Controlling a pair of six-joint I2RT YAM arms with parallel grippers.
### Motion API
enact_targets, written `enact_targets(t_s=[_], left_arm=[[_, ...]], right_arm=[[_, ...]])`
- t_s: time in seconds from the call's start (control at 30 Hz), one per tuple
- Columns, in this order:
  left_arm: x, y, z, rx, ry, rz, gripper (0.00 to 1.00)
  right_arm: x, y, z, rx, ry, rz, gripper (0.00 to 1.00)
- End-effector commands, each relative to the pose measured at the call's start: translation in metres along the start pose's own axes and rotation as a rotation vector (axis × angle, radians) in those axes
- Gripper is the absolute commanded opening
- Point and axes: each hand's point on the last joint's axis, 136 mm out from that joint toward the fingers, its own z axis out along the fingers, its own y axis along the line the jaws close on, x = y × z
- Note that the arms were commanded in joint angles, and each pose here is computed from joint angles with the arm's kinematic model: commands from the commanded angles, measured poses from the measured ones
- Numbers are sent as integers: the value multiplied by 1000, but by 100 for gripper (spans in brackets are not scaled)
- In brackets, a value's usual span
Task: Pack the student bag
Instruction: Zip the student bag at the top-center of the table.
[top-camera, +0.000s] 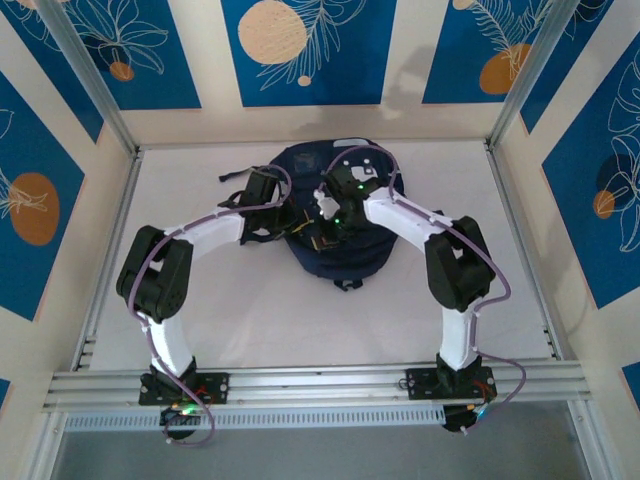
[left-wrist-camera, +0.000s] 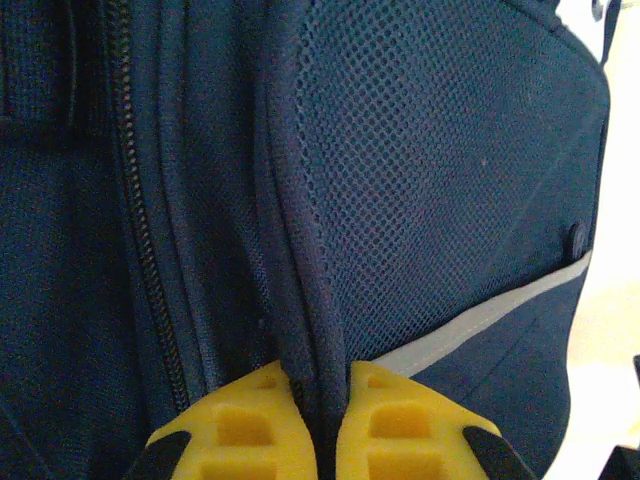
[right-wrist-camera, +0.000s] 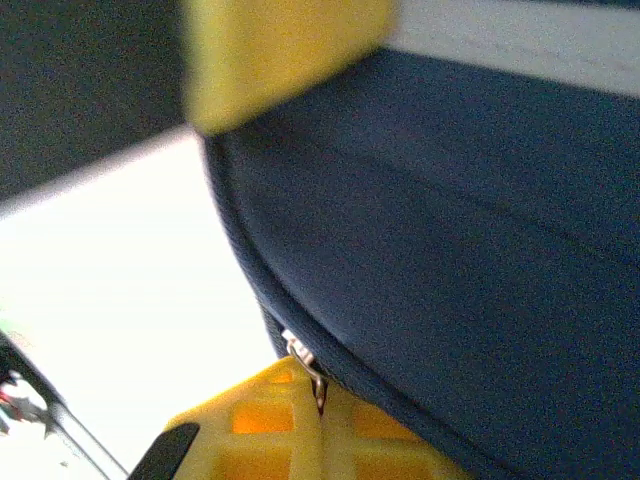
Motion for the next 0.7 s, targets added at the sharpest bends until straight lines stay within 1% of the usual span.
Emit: enact_targets(t_s=[0.0, 0.13, 0.23, 0.33, 0.4, 0.47, 0.57, 0.67], left_arm=[[-19, 2, -24, -9, -45, 86, 0], [-18, 8, -31, -40, -16, 131, 0], [-16, 11, -35, -51, 11, 157, 0], [-15, 15, -37, -72, 48, 195, 0], [-14, 17, -38, -81, 75, 220, 0], [-11, 19, -37, -76, 112, 246, 0], [-6, 24, -35, -91, 168, 300, 0], [0, 27, -36, -99, 214, 341, 0]], right_arm=[[76, -48, -30, 155, 226, 16, 0], [87, -94, -49, 259, 213, 10, 0], [86, -124, -59, 359, 222, -106, 0], [81, -154, -70, 427, 249, -234, 0], [73, -174, -76, 477, 257, -329, 0], [54, -188, -82, 512, 230, -425, 0], [8, -217, -98, 617, 145, -528, 0], [-41, -247, -119, 700, 40, -538, 0]])
